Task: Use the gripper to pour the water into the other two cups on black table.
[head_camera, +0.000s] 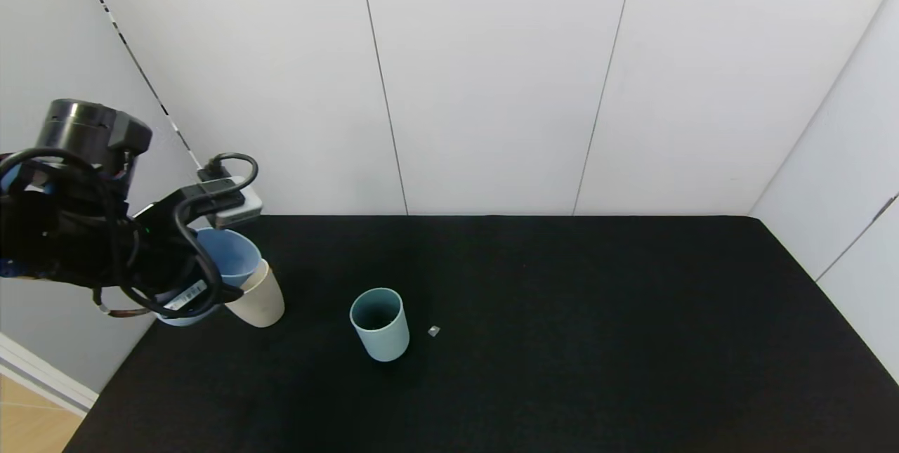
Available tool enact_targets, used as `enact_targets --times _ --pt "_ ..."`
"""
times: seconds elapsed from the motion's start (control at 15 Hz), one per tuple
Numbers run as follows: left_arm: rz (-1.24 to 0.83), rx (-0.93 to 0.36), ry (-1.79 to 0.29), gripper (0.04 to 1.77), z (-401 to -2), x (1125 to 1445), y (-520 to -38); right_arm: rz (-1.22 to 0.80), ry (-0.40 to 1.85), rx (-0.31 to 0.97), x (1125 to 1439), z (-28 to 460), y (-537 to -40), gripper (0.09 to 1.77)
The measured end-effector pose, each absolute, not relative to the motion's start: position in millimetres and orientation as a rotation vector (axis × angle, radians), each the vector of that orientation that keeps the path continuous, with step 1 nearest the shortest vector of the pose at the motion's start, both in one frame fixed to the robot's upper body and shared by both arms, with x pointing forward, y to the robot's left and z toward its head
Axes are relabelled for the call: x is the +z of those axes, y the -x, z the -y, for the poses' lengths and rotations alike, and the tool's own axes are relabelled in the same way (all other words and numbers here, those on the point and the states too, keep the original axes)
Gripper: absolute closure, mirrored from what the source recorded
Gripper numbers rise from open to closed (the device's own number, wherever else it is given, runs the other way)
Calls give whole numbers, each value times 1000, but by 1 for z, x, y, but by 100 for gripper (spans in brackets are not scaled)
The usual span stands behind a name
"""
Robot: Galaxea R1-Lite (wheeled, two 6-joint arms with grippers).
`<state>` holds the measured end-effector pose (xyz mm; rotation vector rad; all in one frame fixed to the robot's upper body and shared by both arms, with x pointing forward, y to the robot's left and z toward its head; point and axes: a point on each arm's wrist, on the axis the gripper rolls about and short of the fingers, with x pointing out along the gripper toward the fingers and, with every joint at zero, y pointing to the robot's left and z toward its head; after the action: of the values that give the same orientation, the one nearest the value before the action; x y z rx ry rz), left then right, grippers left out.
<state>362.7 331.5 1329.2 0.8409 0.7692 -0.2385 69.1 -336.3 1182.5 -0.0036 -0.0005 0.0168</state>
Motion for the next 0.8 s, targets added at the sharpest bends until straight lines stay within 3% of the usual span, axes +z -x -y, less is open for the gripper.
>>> enact_targets --times 0.4,0.8 --pt "-835 -94 -787 58 -383 1331 -352 0 4 17 1183 336 -69 15" --pt "-891 -79 -775 58 -397 1318 -354 0 4 18 1183 336 -69 15"
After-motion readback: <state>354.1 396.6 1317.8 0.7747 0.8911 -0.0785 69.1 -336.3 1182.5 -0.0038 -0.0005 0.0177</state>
